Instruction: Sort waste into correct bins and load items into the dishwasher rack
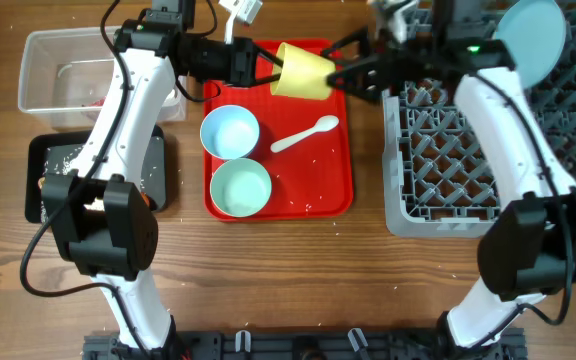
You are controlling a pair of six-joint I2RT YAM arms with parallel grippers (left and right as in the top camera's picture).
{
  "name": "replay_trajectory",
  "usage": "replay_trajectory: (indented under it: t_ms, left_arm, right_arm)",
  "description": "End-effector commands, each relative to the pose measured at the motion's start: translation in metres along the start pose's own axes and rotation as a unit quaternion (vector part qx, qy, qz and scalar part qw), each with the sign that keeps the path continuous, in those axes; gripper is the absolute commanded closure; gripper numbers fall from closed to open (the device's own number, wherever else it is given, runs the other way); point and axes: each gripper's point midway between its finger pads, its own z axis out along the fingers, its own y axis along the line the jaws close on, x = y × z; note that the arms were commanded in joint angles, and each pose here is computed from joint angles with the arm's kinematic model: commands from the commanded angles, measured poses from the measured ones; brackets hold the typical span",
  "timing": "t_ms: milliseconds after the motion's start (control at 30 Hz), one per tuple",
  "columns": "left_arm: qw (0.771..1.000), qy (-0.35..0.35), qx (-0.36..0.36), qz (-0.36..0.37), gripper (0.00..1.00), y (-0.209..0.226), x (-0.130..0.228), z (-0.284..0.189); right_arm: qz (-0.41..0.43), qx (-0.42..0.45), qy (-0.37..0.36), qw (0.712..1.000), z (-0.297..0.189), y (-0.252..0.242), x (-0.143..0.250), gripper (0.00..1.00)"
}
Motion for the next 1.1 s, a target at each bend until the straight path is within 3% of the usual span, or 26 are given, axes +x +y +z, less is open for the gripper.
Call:
replay_trajectory:
  t_ms: [0,133,233,400,467,567,633,667,700,767,1067]
  left_arm:
    - [0.999,-0.005,0.040,0.026,0.96,-0.024,-0.004,-0.002]
    - [0.997,-0.008,0.070,0.038,0.96,-0.035,-0.006,-0.003]
    - [0.997,-0.008,0.070,0.040,0.96,-0.035,-0.007,-0.003]
    - [0.997,-0.007,0.068,0.039,0.96,-0.034,-0.006,-0.002]
    - [0.998,-0.006,0.053,0.039,0.80,-0.030,-0.006,0.000]
    - [0.999,-0.006,0.035,0.039,0.64,-0.023,-0.006,0.000]
    - [0.999,-0.006,0.022,0.039,0.62,-0.018,-0.007,0.001]
    - [0.999,-0.006,0.020,0.039,0.70,-0.018,-0.007,0.000]
    - [0.999,-0.006,0.020,0.039,0.85,-0.018,-0.007,0.000]
    - [0.999,-0.005,0.020,0.039,0.96,-0.018,-0.006,0.001]
    - [0.998,-0.007,0.018,0.065,0.96,-0.018,-0.008,0.001]
  right_arm:
    - [-0.020,0.016,0.018,1.000,0.016,-0.001,0.007,0.06]
    - [-0.041,-0.007,0.021,0.999,0.029,0.008,0.006,0.07]
    - [-0.053,-0.016,0.023,0.998,0.035,0.011,0.005,0.21]
    - [-0.069,-0.032,0.015,0.997,0.035,0.016,-0.005,0.32]
    - [-0.066,-0.030,0.013,0.997,0.034,0.015,-0.008,0.35]
    - [-0.062,-0.023,0.008,0.998,0.028,0.012,-0.011,0.39]
    - [-0.057,-0.009,0.002,0.998,0.018,0.006,-0.014,0.39]
    - [-0.057,-0.004,-0.001,0.998,0.013,0.004,-0.015,0.39]
    - [-0.056,0.000,-0.003,0.998,0.009,0.002,-0.016,0.39]
    - [-0.060,0.001,-0.004,0.998,0.009,0.002,-0.016,0.38]
    - [-0.057,0.015,-0.002,0.998,0.010,-0.003,-0.015,0.37]
